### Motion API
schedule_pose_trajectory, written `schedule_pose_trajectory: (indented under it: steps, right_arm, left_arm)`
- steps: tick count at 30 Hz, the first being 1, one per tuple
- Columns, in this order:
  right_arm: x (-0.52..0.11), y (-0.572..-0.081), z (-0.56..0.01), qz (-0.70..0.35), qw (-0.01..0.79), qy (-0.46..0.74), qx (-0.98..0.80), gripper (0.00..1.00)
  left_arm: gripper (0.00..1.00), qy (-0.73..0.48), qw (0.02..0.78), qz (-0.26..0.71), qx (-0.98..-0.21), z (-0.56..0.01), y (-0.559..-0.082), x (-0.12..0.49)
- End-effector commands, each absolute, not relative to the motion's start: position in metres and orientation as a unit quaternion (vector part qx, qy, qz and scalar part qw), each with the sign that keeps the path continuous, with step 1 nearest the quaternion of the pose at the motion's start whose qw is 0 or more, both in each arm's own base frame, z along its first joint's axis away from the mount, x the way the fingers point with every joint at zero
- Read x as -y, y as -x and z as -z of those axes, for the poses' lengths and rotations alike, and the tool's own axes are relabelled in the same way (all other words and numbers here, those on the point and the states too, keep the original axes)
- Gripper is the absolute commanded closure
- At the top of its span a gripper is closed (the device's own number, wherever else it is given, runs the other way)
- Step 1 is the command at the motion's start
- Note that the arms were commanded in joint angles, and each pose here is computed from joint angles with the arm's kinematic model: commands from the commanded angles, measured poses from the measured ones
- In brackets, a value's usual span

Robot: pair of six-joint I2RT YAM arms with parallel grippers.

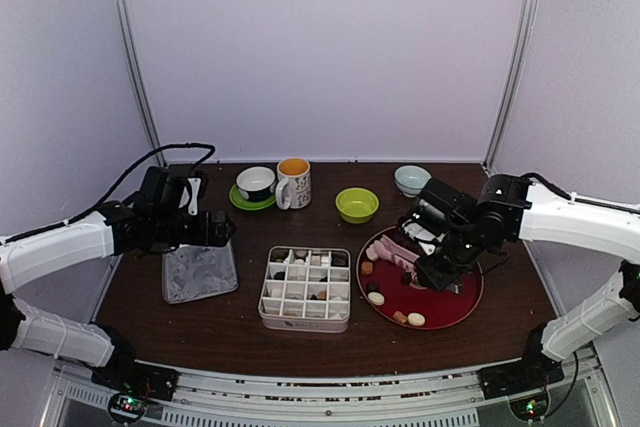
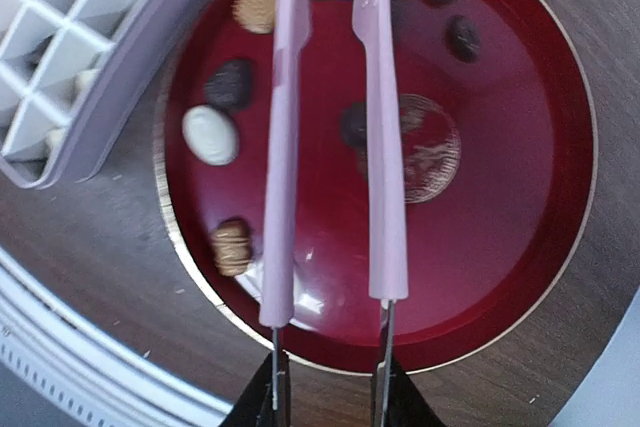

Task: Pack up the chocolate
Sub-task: Place the fake chocolate in the empty pocket of the box, then place the clamp on the plate.

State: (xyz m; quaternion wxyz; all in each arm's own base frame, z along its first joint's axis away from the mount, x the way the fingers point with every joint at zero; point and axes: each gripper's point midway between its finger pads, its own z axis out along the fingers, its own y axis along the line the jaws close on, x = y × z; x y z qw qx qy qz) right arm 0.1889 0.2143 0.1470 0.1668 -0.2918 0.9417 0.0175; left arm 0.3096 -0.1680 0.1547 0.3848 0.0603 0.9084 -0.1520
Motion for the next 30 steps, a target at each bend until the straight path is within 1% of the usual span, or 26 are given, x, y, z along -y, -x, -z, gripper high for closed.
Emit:
schedule_pose_trajectory:
  steps: [1,6,10,13,18,21,22,24,27,30]
  right_arm:
    - [-0.169,-0.228,-0.143,0.022,0.254,0.153,-0.955,0.73]
    - [-0.145,-0.237,-0.118,-0.002,0.276,0.068,-0.959,0.73]
    - [-0.132,-0.231,-0.09,-0.005,0.267,0.034,-0.963,0.71]
    - [-0.128,-0.222,-0.069,-0.014,0.252,0.022,-0.967,0.69]
    - [-0.128,-0.216,-0.052,-0.028,0.244,0.021,-0.969,0.57]
    - [-0.128,-0.215,-0.049,-0.028,0.241,0.019,-0.97,0.46]
    - [-0.128,-0.215,-0.049,-0.026,0.241,0.019,-0.97,0.44]
    - [-0.127,-0.217,-0.053,-0.026,0.247,0.018,-0.969,0.42]
    - [-0.132,-0.221,-0.063,-0.034,0.259,0.03,-0.965,0.42]
    - [-0.138,-0.227,-0.079,-0.048,0.277,0.044,-0.959,0.38]
  left_arm:
    - [0.02,-0.013,0.386,0.14,-0.912,-0.153,-0.315,0.147]
    - [0.02,0.015,0.37,0.125,-0.92,-0.147,-0.316,0.13]
    - [0.02,0.068,0.347,0.105,-0.929,-0.137,-0.314,0.102]
    - [0.02,0.104,0.336,0.114,-0.929,-0.127,-0.312,0.084]
    - [0.03,0.133,0.324,0.092,-0.932,-0.117,-0.311,0.058]
    - [0.08,0.162,0.297,0.061,-0.939,-0.102,-0.306,0.035]
    - [0.09,0.169,0.289,0.058,-0.94,-0.098,-0.304,0.03]
    - [0.13,0.18,0.278,0.057,-0.942,-0.09,-0.301,0.023]
    - [0.21,0.187,0.269,0.055,-0.943,-0.082,-0.299,0.018]
    - [0.31,0.188,0.258,0.05,-0.946,-0.075,-0.299,0.016]
